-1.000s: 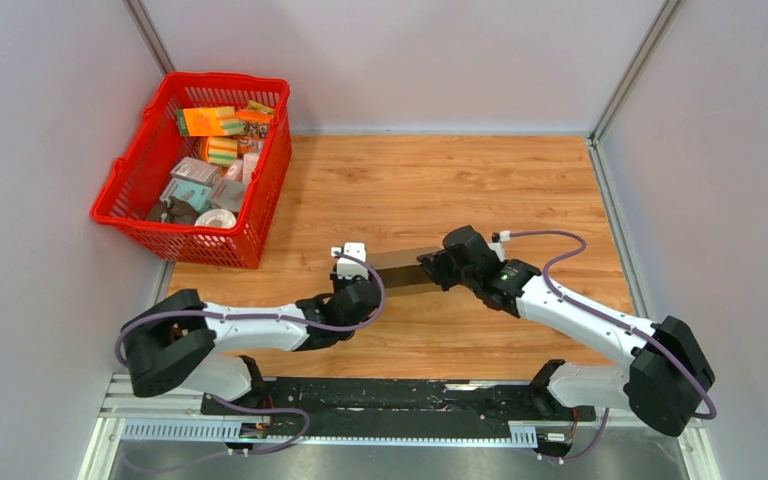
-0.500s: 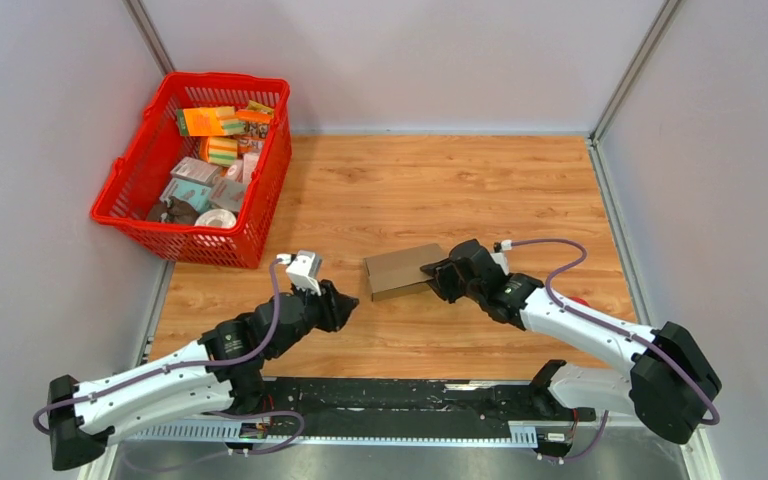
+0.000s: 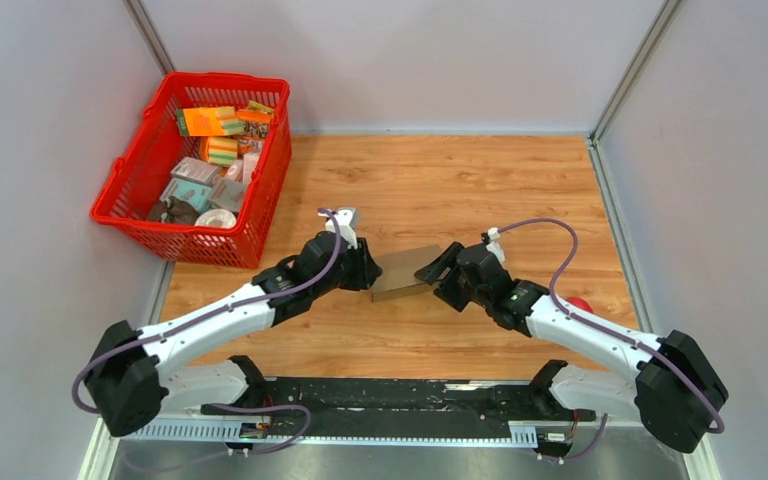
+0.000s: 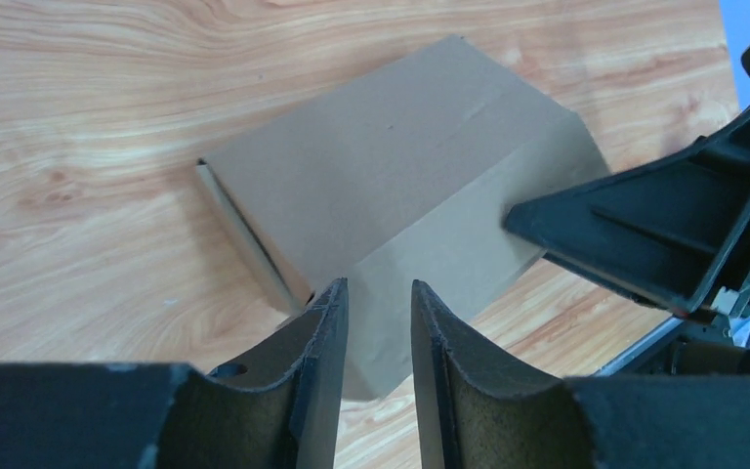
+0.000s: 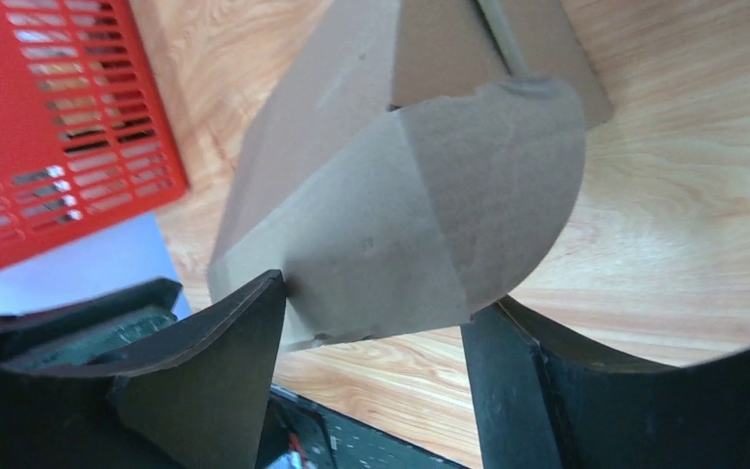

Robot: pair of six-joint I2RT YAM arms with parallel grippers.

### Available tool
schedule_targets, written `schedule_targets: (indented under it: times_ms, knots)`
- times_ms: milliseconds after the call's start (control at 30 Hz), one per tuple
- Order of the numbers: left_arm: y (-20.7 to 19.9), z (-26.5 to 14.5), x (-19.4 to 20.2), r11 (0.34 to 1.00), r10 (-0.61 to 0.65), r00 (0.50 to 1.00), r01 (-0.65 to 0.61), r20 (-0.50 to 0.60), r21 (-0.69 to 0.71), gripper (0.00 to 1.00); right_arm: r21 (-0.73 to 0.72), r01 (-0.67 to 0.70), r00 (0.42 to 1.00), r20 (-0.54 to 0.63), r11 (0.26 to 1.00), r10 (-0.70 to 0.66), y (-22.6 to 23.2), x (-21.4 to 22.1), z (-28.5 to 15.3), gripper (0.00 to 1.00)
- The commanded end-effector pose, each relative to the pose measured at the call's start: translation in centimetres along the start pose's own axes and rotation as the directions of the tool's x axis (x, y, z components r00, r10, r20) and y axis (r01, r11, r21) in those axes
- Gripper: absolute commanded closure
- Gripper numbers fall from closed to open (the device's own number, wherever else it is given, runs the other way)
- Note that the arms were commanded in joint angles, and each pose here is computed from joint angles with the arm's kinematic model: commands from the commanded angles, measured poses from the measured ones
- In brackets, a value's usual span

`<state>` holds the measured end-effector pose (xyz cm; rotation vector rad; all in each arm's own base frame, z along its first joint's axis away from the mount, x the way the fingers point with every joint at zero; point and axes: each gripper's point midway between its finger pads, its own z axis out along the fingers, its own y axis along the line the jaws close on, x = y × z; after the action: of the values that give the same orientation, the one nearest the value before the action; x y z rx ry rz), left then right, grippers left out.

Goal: Fold the paper box

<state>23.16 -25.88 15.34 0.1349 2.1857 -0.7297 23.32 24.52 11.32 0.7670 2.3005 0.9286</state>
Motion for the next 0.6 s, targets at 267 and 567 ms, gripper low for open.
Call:
schedule_targets:
  times_ms: [267, 567]
  knots:
    - [-2.3, 4.5, 1.3, 0.99, -0.039, 0.997, 0.047, -0.068, 0.131, 0.67, -0.139, 0.366, 0.925, -0.054, 0.92, -0.376, -0.2, 0.1, -3.1, 0.32]
    - [-0.5, 5.5, 4.0, 0.995, -0.043, 0.991, 0.054, -0.123, 0.087, 0.69, -0.378, 0.366, 0.886, -0.139, 0.85, -0.443, 5.1, -4.4, -5.6, 0.3]
